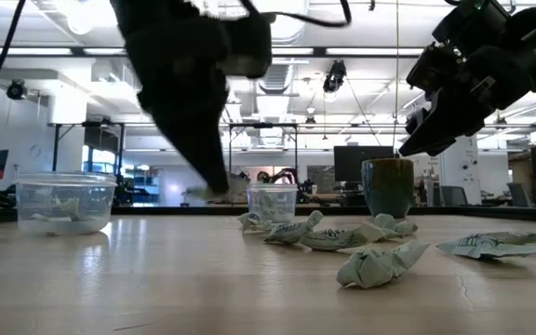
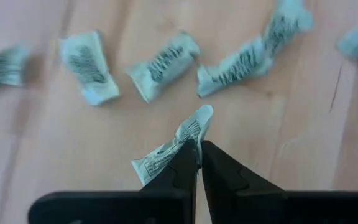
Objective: Pick and place Stevia / Truvia into bins
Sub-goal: Put the stevia packet into the bottom transparent container
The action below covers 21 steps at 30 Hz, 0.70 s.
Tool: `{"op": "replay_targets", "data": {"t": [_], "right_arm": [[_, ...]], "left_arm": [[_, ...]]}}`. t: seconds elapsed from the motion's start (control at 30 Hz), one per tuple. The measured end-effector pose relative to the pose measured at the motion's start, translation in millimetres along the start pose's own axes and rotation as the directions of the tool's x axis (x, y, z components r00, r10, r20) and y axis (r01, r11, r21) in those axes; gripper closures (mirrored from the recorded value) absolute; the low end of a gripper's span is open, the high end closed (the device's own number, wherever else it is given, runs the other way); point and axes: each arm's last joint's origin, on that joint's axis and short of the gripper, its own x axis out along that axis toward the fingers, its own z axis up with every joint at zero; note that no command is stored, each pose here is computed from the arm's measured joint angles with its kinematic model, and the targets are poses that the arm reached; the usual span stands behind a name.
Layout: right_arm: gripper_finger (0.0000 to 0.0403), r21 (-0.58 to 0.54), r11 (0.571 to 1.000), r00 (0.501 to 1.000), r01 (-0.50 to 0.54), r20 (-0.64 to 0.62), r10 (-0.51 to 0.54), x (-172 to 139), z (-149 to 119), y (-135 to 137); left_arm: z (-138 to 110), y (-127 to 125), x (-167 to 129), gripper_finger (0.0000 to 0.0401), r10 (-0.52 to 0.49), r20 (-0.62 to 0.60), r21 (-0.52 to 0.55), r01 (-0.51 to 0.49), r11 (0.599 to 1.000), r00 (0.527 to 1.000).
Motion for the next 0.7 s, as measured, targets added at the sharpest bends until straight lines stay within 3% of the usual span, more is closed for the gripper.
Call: {"op": "replay_targets", "data": {"t": [0.33, 0.57, 0.7], "right_arm": [[0.0344, -0.001, 1.0, 1.0, 0.0, 0.002, 0.0, 0, 0, 0], [0.0344, -0.007, 1.0, 1.0, 0.0, 0.001, 0.0, 0, 0, 0], [0.0344, -0.009, 1.0, 1.0, 0.0, 0.0, 0.0, 0, 0, 0]], "left_arm": [[1, 24, -66, 0.0401, 0.17, 0.02, -0.088, -0.167, 0.982, 0.985], [-26, 51, -102, 0.0401, 0.25, -0.096, -0.204, -0.265, 0.943, 0.964], [-39, 62, -116, 0.0401, 0.222, -0.137, -0.297, -0.254, 0.92, 0.965]]}}
